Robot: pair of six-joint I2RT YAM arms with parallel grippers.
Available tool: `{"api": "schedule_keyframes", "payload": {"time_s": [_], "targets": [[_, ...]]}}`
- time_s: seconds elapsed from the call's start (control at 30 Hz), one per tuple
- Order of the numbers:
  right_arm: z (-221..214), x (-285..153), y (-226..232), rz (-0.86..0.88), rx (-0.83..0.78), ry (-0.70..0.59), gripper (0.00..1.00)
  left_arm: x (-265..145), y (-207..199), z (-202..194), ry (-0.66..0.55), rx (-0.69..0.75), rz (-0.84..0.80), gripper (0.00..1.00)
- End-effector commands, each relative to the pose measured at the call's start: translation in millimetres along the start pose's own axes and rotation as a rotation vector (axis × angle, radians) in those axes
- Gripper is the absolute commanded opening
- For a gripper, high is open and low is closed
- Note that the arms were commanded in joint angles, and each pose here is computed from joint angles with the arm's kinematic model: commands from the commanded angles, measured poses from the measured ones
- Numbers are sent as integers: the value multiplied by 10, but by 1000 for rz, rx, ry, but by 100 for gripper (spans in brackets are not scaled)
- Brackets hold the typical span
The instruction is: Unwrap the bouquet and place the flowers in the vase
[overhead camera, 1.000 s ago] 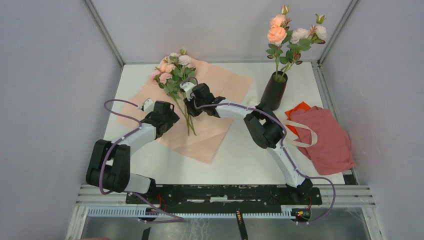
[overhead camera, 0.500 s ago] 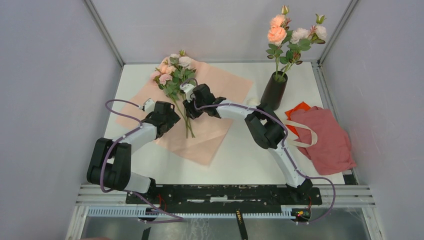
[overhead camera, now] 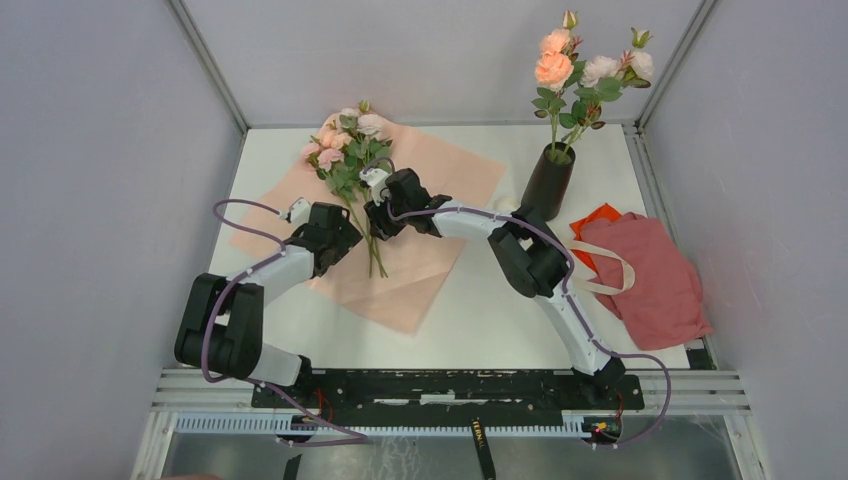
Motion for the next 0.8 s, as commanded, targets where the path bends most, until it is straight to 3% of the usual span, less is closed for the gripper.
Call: {"api": "schedule_keyframes", "payload": {"time_s": [0.0, 0.33, 0.77], "targets": [[-185, 87, 16, 18, 21, 50, 42, 27, -10, 13, -11, 22, -19, 100], [225, -262, 171, 31, -21, -72, 43, 38, -14, 9, -8, 23, -19, 100], [513, -333, 192, -1, -53, -141, 43, 73, -31, -1, 1, 27, -21, 100]]}}
Point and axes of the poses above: each gripper's point midway between its finger pads, its own x axis out along the fingers, its own y axis along the line the jaws close on, z = x × y, the point moved 7 cm from there along -x, back along the fingers, and after that the axes turned 8 degrees about x, right-handed, at the moved point
